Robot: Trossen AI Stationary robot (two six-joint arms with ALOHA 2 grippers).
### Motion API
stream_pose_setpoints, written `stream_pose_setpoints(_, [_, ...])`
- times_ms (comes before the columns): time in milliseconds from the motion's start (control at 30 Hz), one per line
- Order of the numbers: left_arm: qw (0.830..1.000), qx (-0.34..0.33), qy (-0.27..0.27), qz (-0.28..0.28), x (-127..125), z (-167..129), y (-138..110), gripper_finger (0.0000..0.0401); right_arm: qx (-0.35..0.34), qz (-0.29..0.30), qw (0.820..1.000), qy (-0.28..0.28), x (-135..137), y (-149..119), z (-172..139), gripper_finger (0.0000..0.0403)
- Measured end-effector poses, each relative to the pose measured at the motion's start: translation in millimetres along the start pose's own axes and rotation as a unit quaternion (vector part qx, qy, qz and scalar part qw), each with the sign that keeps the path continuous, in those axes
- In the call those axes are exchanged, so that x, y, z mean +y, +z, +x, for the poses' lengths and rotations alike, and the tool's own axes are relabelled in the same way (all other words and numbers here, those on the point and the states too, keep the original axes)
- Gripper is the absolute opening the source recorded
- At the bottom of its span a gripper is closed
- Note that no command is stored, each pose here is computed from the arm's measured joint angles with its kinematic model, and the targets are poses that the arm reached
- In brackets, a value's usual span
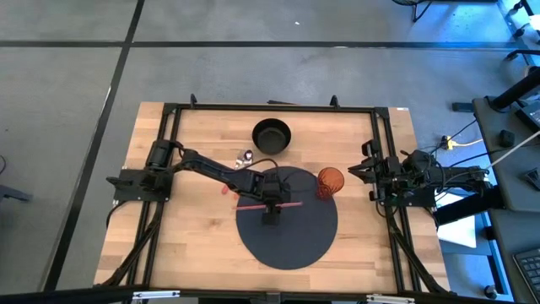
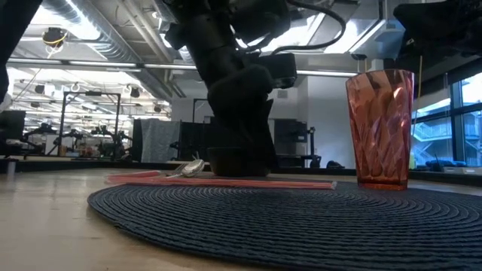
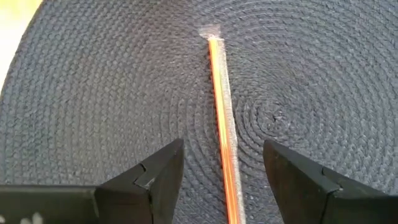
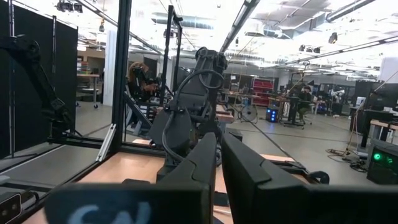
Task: Pick & Place Utensil
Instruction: Put the orange straw into the brown glass on the gray mat
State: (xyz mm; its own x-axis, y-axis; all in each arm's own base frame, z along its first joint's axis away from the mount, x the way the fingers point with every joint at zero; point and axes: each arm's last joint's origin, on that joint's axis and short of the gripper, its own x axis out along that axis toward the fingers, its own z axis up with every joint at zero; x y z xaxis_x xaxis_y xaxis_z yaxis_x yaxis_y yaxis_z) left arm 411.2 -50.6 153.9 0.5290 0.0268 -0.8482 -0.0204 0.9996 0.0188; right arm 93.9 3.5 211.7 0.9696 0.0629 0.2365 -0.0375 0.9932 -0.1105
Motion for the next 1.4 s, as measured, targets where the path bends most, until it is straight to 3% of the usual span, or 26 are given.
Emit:
stream_pose_setpoints(200, [1.0, 0.022, -0.002, 0.012, -1, 18, -8, 0.0212, 0.0, 0.007, 1.0, 0.0, 0, 0, 0, 0.0028])
stream_pose_setpoints(600, [1.0, 0.019, 0.006, 0.005, 0, 19, -6, 0.0204, 0.0, 0.007, 1.0, 0.0, 0, 0, 0, 0.0028])
stream_pose_setpoints(1067, [1.0, 0.017, 0.011, 0.0, 0, 19, -5, 0.0101, 0.0, 0.007, 1.0, 0.0, 0, 0, 0, 0.0028])
stream_pose_setpoints(1400, [1.0, 0.017, 0.012, 0.009, 0, 19, -5, 0.0051, 0.0, 0.008, 1.0, 0.0, 0, 0, 0, 0.0028])
